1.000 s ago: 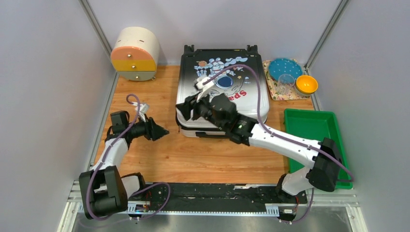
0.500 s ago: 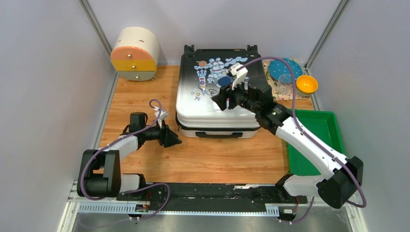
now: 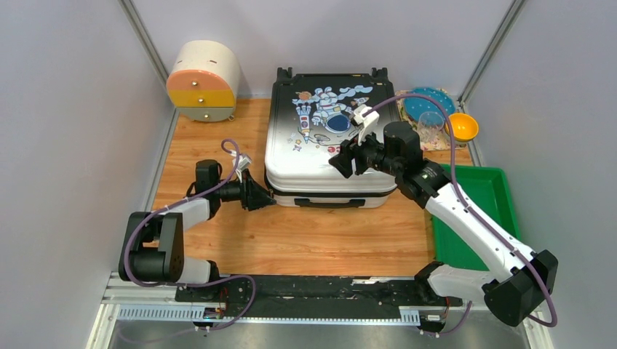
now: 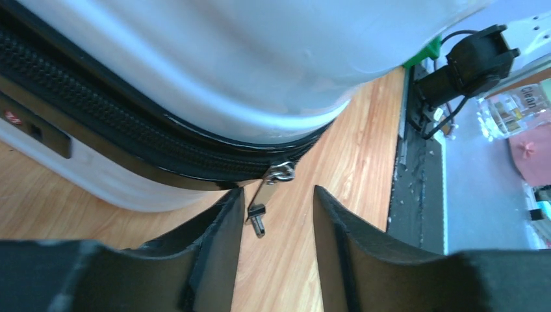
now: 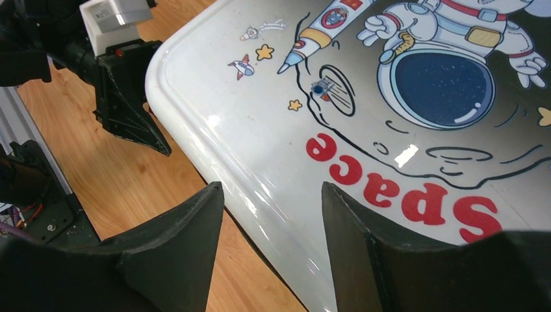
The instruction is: Open, take out, and arrange the luggage
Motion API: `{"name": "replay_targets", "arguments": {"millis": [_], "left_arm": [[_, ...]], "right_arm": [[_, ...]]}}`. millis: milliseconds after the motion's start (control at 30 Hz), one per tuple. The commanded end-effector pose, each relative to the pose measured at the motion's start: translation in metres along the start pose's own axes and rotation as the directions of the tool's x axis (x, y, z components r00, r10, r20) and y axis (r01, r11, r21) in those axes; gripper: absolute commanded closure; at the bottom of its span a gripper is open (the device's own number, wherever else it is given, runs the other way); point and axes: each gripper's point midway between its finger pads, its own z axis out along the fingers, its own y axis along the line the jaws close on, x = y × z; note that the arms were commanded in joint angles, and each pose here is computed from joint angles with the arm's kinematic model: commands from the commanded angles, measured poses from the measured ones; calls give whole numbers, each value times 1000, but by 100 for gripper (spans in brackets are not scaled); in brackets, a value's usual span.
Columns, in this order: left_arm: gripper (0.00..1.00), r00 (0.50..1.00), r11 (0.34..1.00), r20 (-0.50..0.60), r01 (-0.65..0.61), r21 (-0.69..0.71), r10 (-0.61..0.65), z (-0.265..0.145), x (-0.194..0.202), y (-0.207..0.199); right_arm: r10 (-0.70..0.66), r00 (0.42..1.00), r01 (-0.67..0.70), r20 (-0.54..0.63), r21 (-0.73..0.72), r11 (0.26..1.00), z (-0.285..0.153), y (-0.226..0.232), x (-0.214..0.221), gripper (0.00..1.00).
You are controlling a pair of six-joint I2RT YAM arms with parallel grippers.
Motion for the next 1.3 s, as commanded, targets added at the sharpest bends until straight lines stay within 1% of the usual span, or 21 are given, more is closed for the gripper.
{"name": "replay_targets", "arguments": {"millis": [0,67,100,133,200,233,400,433,500,533,600,633,700,733,833,933,1033,1100,1133,1167,1267], "left_arm": [[56,993,991,55,-107,86,103,-2,-19,-26],[65,994,993,53,-100,66,97,-3,-16,-27],[85,994,994,51,-99,56,96,-4,-15,-26],[91,996,997,41,-75,24,74,-4,-12,-22],[98,995,996,36,-89,-20,90,-6,-12,-18],[100,997,996,26,-73,-59,75,-7,-9,-14],[100,997,978,2,-75,-194,77,-14,-5,3],[100,998,964,-6,-67,-259,68,-18,-5,12],[100,995,942,-18,-96,-322,95,-23,-8,21],[100,995,917,-35,-99,-387,93,-29,-5,30],[100,990,878,-63,-143,-457,129,-37,-6,41],[100,987,837,-79,-164,-522,143,-46,-8,49],[100,973,791,-119,-228,-568,195,-55,-11,58],[100,967,752,-137,-253,-609,214,-62,-14,64],[100,948,677,-168,-310,-667,269,-74,-27,74],[100,935,627,-176,-338,-702,307,-81,-43,82],[100,913,593,-184,-380,-710,364,-82,-60,86],[100,896,583,-194,-411,-701,400,-81,-69,86],[100,892,613,-186,-423,-667,413,-75,-69,81],[100,878,624,-200,-454,-636,435,-71,-68,78],[100,873,686,-164,-465,-560,459,-58,-67,62]], "right_arm": [[-41,999,41,-5,-6,999,-9,-1,3,40],[-46,999,46,-24,-5,999,-9,-2,9,40],[-54,998,54,-36,2,999,-9,-4,14,40],[-62,997,62,-46,5,998,-9,-5,18,40],[-92,993,94,-78,14,996,-9,-9,28,40],[-101,991,103,-89,23,994,-9,-12,31,40],[-170,971,179,-168,40,983,-14,-23,55,39],[-199,962,208,-189,31,978,-14,-24,62,39],[-216,950,232,-225,51,971,-16,-31,71,39],[-243,938,262,-246,49,964,-17,-35,79,39],[-254,926,286,-279,80,955,-19,-43,87,40],[-255,921,291,-293,85,953,-20,-46,92,40],[-264,909,307,-322,92,947,-21,-50,101,41],[-269,905,315,-330,94,945,-22,-51,104,42],[-261,900,316,-350,111,942,-24,-57,111,43],[-259,896,317,-360,112,942,-25,-59,117,45],[-261,891,321,-372,107,941,-26,-60,122,46],[-263,892,320,-368,100,942,-28,-59,122,46],[-266,894,316,-361,87,945,-28,-56,121,45],[-272,897,314,-349,71,947,-29,-53,118,43],[-321,906,326,-276,-29,945,-32,-32,106,41]]}}
